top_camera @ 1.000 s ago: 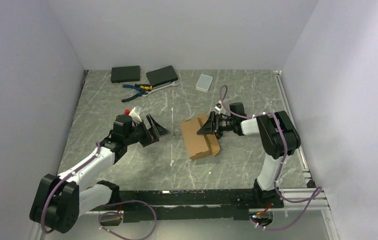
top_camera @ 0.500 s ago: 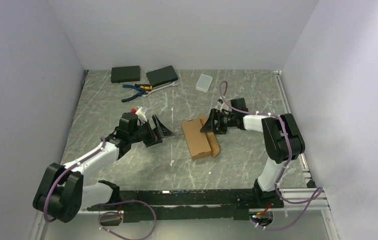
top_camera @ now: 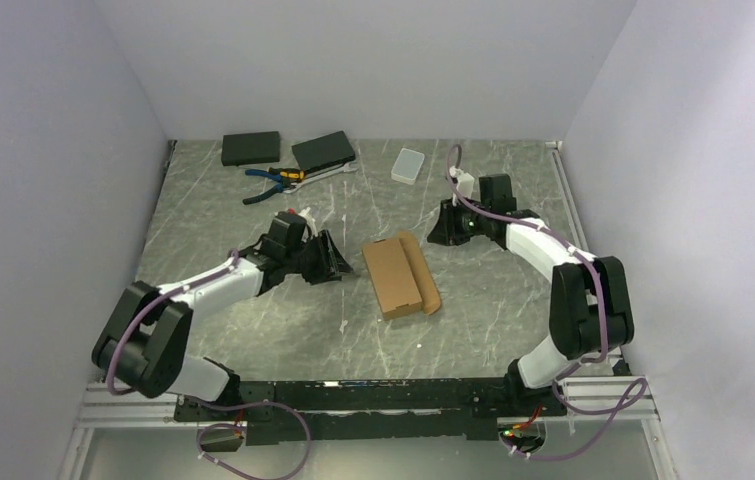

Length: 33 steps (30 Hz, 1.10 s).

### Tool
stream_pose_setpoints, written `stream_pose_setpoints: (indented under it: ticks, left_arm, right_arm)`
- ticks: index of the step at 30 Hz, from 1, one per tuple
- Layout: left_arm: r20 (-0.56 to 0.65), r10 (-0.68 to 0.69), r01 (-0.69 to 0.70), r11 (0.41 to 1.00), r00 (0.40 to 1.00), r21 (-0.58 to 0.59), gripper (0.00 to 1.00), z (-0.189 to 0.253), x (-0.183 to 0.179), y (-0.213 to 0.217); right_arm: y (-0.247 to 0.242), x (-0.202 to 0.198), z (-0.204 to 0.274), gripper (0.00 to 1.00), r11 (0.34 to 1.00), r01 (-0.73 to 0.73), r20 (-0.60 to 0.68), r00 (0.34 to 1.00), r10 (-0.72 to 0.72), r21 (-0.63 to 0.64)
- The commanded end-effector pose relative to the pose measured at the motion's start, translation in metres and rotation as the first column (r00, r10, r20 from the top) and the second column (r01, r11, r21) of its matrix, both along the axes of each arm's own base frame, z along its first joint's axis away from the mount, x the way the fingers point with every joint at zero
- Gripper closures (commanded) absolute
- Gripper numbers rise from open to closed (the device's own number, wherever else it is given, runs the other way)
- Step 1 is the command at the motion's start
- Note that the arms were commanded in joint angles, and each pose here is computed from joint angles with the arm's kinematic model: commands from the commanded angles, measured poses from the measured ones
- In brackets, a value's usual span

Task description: Fold the paper box

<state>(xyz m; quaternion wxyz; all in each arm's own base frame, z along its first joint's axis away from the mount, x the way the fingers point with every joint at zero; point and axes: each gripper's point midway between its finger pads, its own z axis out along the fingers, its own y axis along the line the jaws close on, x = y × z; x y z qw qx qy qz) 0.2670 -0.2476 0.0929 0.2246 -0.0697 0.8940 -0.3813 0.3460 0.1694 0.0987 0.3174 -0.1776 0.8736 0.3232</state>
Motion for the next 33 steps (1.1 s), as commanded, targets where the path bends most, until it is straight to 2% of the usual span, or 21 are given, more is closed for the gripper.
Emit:
stream_pose_setpoints:
  ticks: [1, 4, 12, 17, 24, 27, 33]
  left_arm:
    - [0.003, 0.029, -0.029, 0.995, 1.0, 0.098, 0.59, -0.008, 0.02, 0.002]
    - [-0.013, 0.025, -0.024, 0.992, 1.0, 0.126, 0.7, -0.017, 0.029, -0.001]
    - [-0.076, -0.027, 0.039, 0.987, 0.997, 0.157, 0.75, -0.04, 0.05, -0.018]
    - [-0.083, -0.034, 0.048, 0.984, 0.996, 0.173, 0.76, -0.047, 0.066, -0.026]
    - [-0.09, -0.016, 0.034, 0.978, 0.996, 0.204, 0.76, -0.054, 0.097, -0.028]
    - [-0.091, 0.0, 0.019, 0.98, 0.996, 0.199, 0.76, -0.056, 0.11, -0.024]
    - [-0.077, 0.019, -0.004, 0.981, 0.997, 0.194, 0.75, -0.051, 0.137, -0.014]
  right_arm:
    - [-0.003, -0.006, -0.01, 0.86, 0.989, -0.112, -0.006, 0.994, 0.112, -0.094]
    - [0.004, -0.013, -0.021, 0.93, 0.985, -0.143, -0.056, 0.989, 0.138, -0.094]
    - [0.036, -0.035, -0.038, 0.98, 0.964, -0.247, -0.118, 0.965, 0.236, -0.097]
    - [0.055, -0.044, -0.042, 0.98, 0.96, -0.272, -0.147, 0.954, 0.26, -0.065]
    - [0.063, -0.033, -0.051, 0.99, 0.983, -0.179, -0.185, 0.968, 0.168, -0.042]
    - [0.074, -0.034, -0.054, 0.99, 0.984, -0.18, -0.214, 0.961, 0.175, -0.003]
    - [0.074, -0.027, -0.046, 0.99, 0.984, -0.176, -0.188, 0.967, 0.173, -0.002]
